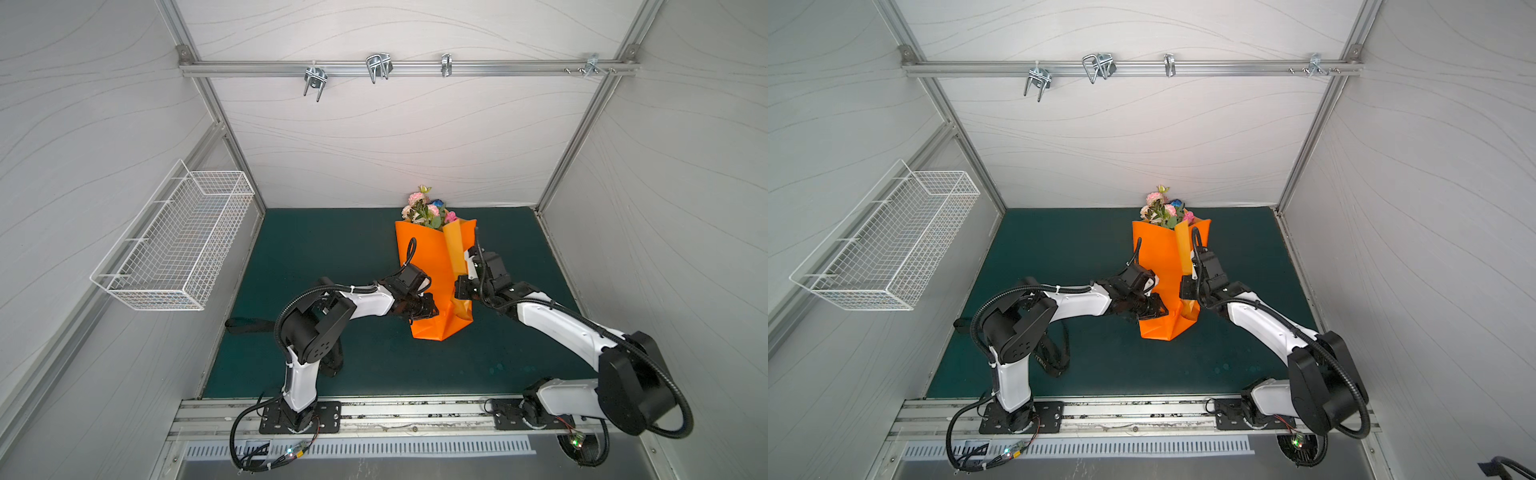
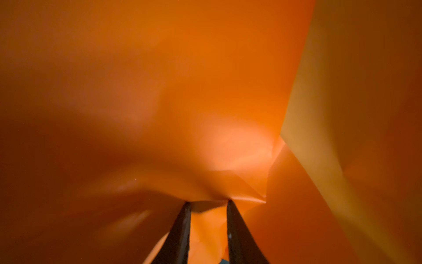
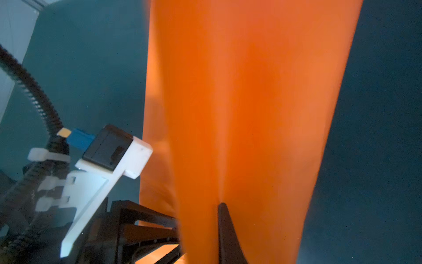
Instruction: Tie the bouquet of fake flowers
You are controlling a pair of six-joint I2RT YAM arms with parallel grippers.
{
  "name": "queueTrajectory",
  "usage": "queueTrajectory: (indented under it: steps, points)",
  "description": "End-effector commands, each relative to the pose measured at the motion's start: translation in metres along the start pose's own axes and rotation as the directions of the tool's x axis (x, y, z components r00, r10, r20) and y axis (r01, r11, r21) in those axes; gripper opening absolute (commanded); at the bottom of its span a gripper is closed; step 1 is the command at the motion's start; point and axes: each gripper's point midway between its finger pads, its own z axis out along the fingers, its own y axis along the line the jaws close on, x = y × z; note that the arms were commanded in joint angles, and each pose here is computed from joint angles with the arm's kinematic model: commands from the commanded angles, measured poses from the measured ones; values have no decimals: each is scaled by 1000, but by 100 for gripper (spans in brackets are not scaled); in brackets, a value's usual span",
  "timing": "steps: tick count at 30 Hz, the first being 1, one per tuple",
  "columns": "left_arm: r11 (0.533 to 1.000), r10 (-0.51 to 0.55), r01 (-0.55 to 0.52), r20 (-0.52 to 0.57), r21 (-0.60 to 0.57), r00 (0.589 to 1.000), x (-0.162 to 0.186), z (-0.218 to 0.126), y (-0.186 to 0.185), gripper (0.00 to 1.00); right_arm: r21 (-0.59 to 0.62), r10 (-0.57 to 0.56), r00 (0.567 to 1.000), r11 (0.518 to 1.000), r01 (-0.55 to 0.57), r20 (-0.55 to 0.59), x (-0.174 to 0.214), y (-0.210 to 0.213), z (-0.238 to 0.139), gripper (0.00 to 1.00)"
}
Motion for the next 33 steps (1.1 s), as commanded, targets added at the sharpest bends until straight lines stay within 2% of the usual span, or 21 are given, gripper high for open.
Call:
queueTrajectory:
  steps: [1, 4, 14, 25, 29, 33]
  points:
    - [1000, 9, -10, 34, 12, 999, -7, 1, -5, 29, 41, -94, 992, 994, 98, -83, 17, 6, 5, 6]
    - [1000, 8, -8, 31, 13, 999, -5, 2, -5, 29, 50, -110, 991, 992, 115, -79, 15, 12, 11, 6]
    - [999, -3, 1, 43, 33, 999, 1, 0, -8, 29, -16, -52, 999, 999, 52, 1, -17, 38, 29, 6]
    - [997, -43, 51, 144, -50, 989, -1, -38, 3, 31, -43, -51, 999, 998, 51, -14, -26, 55, 59, 9]
    - [984, -84, 114, 210, -135, 974, -6, -60, 25, 35, -39, -63, 998, 997, 62, -22, -26, 58, 69, 9]
    - [972, -137, 178, 246, -155, 960, -11, -75, 46, 37, -28, -71, 997, 997, 71, -26, -26, 59, 78, 9]
